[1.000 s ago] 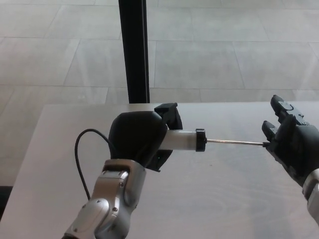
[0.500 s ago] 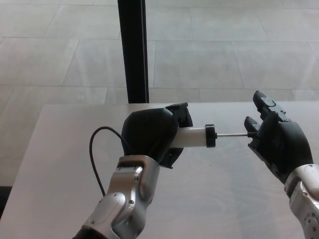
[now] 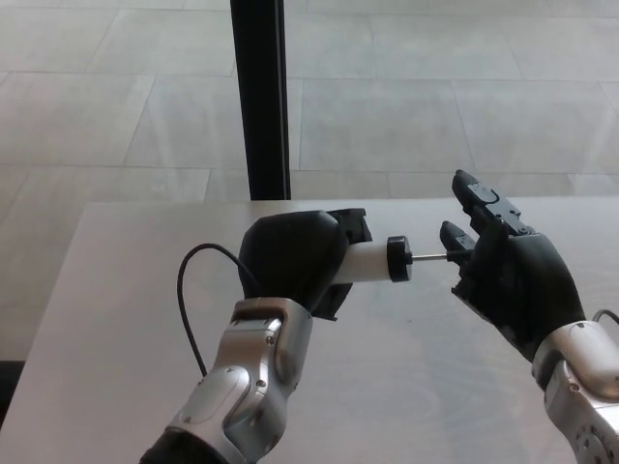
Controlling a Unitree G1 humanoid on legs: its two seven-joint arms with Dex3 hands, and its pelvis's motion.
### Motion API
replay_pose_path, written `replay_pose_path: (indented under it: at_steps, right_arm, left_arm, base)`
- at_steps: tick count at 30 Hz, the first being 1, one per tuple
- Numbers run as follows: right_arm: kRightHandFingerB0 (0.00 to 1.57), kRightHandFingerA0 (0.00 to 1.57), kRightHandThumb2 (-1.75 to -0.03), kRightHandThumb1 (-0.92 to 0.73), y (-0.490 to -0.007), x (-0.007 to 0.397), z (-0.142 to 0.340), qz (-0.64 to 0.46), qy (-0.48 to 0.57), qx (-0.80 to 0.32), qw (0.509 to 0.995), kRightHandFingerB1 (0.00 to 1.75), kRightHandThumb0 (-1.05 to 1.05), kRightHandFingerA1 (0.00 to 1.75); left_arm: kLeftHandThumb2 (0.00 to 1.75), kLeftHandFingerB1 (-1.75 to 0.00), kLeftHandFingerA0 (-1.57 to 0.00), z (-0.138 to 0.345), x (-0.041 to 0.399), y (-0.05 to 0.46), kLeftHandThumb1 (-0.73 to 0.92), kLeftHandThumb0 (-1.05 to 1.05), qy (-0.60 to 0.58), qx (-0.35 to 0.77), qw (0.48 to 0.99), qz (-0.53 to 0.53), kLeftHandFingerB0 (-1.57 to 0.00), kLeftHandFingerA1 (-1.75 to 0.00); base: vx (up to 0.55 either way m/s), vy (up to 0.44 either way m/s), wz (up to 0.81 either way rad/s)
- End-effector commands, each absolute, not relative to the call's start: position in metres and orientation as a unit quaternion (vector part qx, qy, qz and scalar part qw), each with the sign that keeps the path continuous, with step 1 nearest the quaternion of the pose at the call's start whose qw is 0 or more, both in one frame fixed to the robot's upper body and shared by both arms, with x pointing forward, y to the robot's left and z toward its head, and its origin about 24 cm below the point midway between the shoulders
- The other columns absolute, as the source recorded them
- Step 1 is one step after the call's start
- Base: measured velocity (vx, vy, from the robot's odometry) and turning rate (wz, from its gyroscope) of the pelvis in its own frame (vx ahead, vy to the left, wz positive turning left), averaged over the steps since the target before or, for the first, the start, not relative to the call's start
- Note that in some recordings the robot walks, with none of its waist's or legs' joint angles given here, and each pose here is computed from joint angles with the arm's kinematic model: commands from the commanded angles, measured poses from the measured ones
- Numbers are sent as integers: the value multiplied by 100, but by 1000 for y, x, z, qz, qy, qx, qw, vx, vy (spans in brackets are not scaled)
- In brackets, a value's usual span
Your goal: The robot uses its left hand to lift the air pump kept on the middle of the desk and use the right hand to compress the handle
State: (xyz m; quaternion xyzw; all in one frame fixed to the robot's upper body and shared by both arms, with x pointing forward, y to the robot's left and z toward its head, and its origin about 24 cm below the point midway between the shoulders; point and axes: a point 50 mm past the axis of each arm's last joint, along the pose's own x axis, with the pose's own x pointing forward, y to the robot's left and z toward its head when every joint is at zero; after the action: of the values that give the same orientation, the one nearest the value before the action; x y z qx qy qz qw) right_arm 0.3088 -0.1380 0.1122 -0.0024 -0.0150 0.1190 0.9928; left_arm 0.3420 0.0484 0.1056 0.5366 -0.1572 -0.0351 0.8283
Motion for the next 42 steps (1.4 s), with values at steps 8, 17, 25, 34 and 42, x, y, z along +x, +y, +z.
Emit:
replay_pose_path:
  at_steps: [8,17,25,34,42]
  right_arm:
    - [0,0,-132,-88,-130,305,103,131,-5,28,991,10,-105,10]
    - [0,0,-131,-84,-133,309,106,110,-4,26,994,11,-102,14]
    - [0,0,-83,-92,-134,312,115,87,1,48,995,7,-104,19]
    - [0,0,-134,-89,-131,316,110,67,21,70,995,4,-105,8]
    - [0,0,-135,-92,-165,316,112,8,-12,84,996,3,-105,4]
  left_arm:
    - [63,-55,-93,136,351,38,77,-29,-180,540,822,-22,-75,-161]
    - [71,-65,-92,136,345,27,89,-71,-199,512,835,-30,-81,-152]
    - [64,-66,-91,138,342,19,80,-33,-169,522,836,-15,-76,-155]
    - [64,-60,-91,136,344,19,81,-33,-151,525,838,-7,-70,-156]
    - [95,-130,-95,100,332,47,65,-18,-123,541,832,-16,-81,-175]
  base:
    - [0,0,0]
    - [0,0,0]
    - [0,0,0]
    - [0,0,0]
    - [0,0,0]
